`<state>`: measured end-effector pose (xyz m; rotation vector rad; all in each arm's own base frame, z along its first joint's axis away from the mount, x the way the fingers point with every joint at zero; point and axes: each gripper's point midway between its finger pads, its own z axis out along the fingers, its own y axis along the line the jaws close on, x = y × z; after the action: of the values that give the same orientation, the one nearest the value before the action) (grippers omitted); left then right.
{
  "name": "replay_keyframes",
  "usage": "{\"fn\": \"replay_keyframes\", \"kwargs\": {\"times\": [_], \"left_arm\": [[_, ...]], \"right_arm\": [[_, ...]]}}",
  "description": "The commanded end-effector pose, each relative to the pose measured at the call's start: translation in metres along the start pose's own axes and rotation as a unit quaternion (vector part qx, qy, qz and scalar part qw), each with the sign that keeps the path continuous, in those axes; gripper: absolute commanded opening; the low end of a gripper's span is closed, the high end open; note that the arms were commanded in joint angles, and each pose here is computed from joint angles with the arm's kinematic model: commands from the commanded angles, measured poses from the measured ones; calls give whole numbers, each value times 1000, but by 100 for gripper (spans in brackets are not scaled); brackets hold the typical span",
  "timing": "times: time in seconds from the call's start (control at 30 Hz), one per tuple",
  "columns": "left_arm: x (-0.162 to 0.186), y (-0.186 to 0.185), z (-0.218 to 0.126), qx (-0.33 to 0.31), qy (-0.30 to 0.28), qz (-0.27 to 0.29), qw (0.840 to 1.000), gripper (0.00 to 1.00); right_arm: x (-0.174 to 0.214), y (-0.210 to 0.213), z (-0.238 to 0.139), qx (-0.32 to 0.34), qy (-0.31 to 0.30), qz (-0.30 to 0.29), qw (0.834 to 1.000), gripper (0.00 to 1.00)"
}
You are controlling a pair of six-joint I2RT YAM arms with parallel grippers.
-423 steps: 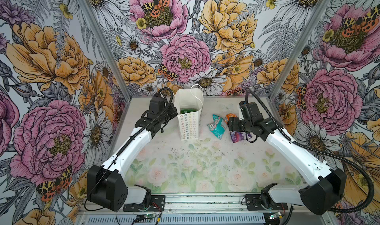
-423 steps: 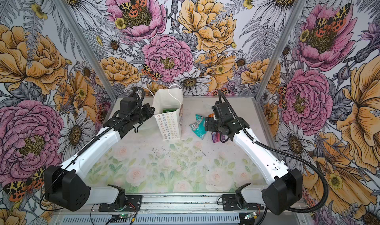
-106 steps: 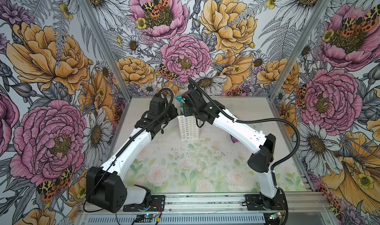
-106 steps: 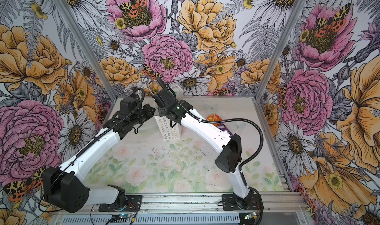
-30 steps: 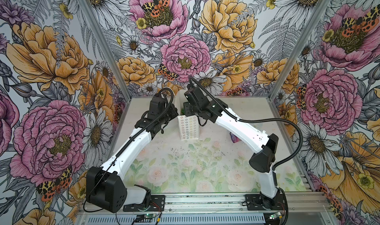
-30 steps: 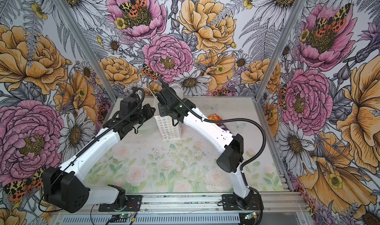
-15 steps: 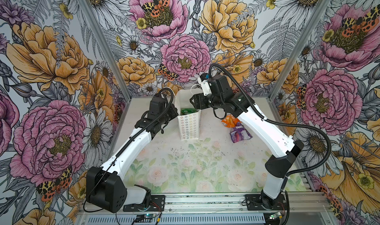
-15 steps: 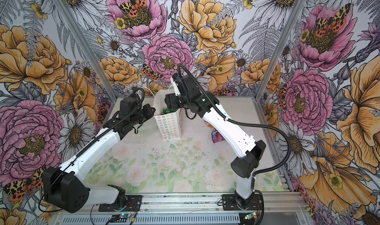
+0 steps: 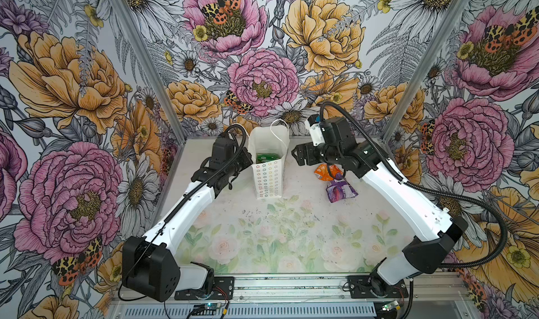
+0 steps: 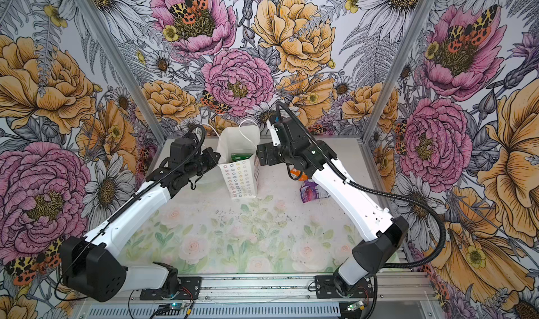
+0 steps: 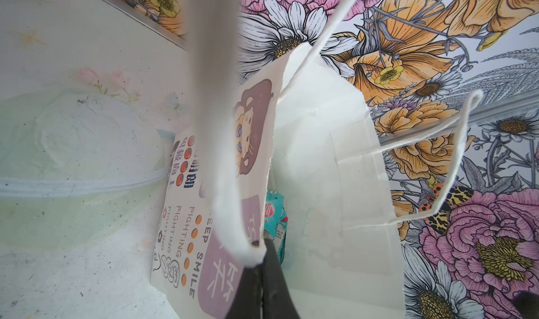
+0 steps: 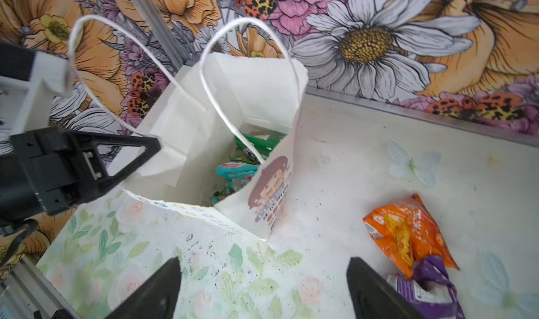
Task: Place the snacks into the paper bag
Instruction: 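Move the right gripper back over the purple packet on the table, then lower the right gripper and grasp the purple packet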
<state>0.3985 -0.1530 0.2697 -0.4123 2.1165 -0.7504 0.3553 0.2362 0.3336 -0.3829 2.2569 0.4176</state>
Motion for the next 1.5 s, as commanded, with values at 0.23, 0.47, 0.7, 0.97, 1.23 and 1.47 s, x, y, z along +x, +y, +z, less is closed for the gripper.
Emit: {"fn": "replay_keyframes", "kwargs": {"times": [0.23,0.47,0.7,0.97,1.23,1.47], "left_arm": [[-1,-9,0,11,4,-1,1000,0],[1,-11,3,13,9,0,1000,0],[1,-12,4,12,9,1,1000,0],[1,-11,3,11,8,2,1000,0],[1,-11,2,10,8,2,1000,0],[1,-11,3,10,8,2,1000,0]], "right_arm": [[56,-102,-24,142,7,122,982,100],[95,-147,-18,182,24,286,940,100],[147,-177,-1,219,48,464,857,100],[185,-188,27,175,35,615,768,100],[197,-192,47,157,38,646,746,100],[206,-194,66,150,60,651,742,100]]}}
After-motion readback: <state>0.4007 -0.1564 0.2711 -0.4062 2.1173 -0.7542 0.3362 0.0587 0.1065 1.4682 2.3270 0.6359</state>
